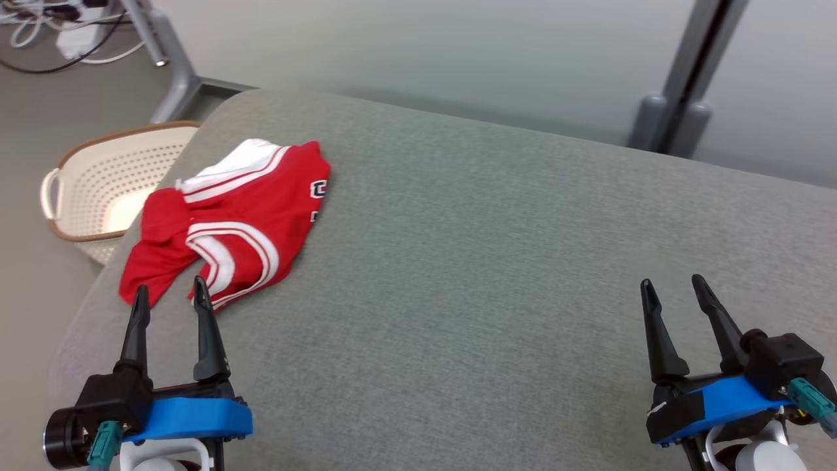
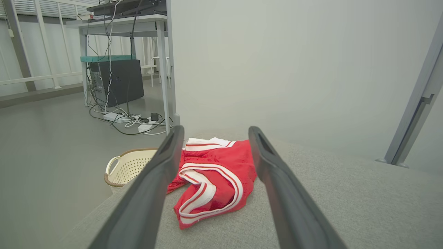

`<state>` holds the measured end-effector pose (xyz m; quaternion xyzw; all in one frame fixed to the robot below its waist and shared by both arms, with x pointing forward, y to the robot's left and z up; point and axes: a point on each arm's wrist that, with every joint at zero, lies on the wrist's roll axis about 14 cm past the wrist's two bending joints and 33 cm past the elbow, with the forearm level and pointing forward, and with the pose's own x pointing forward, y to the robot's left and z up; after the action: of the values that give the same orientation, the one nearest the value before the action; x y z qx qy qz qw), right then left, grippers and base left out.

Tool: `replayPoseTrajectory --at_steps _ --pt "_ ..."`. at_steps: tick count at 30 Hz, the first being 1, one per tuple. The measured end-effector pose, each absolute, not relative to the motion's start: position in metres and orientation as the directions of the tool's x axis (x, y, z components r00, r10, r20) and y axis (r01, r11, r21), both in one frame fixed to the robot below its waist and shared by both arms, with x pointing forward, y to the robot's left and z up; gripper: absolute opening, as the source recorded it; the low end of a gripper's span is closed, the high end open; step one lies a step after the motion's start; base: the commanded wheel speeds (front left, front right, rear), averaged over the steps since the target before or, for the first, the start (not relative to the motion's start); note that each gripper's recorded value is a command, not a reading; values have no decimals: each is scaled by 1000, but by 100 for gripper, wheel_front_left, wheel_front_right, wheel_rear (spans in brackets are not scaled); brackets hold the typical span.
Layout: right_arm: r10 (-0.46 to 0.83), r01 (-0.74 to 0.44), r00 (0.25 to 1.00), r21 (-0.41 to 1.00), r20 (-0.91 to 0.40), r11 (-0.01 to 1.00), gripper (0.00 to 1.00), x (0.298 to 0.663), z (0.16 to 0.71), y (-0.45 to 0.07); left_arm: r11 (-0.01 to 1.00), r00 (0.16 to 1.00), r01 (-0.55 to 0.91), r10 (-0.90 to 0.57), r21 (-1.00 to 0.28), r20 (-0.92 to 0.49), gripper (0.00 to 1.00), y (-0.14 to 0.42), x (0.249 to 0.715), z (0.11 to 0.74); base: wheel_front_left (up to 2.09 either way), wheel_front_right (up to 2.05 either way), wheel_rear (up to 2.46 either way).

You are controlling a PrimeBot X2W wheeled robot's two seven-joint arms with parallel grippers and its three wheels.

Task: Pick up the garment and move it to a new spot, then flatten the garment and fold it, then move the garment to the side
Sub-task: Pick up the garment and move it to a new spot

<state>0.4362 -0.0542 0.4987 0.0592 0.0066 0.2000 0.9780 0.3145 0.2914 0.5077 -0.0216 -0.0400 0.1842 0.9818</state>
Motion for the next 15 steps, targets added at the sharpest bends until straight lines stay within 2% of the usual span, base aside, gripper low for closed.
replayPoseTrajectory --at_steps 7,15 --pt "467 -463 884 118 -6 878 100 440 493 -22 889 887 -456 458 -47 55 100 317 285 505 0 0 0" --pt "501 -494 865 128 -22 860 100 442 487 -8 872 871 -487 489 -40 44 100 325 276 503 0 0 0"
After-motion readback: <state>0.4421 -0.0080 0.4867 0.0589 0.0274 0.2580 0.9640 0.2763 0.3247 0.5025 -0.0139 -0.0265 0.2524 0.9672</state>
